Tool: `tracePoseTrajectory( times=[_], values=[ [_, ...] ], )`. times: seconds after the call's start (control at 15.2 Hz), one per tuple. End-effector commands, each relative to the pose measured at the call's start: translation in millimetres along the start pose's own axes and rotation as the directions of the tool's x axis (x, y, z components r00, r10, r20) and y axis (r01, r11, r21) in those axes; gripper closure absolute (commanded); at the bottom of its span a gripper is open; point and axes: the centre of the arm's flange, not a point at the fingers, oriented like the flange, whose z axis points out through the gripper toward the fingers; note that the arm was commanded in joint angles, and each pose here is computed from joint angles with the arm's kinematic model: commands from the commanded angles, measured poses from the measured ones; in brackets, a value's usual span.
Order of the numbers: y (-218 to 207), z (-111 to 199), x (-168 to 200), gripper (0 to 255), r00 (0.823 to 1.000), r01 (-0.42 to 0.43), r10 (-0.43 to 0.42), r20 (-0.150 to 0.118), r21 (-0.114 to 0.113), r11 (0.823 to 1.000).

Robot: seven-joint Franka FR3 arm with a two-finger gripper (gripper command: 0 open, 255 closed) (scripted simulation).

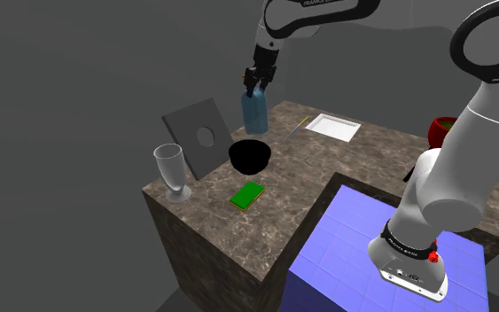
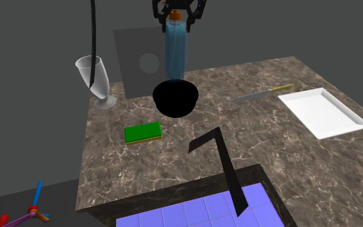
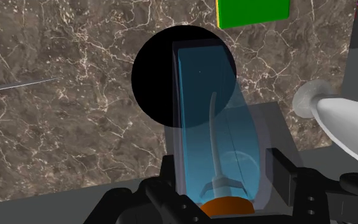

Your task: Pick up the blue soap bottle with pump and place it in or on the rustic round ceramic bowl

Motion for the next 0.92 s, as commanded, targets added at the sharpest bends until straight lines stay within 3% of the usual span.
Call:
tracePoseTrajectory(
  times=[0.0,0.86],
  values=[
    [1,10,0,255,1.000,0.000,0.000,-0.001,0.000,1.000],
    [7,77,-15,255,1.000,0.000,0.000,-0.001,0.000,1.000]
  ],
)
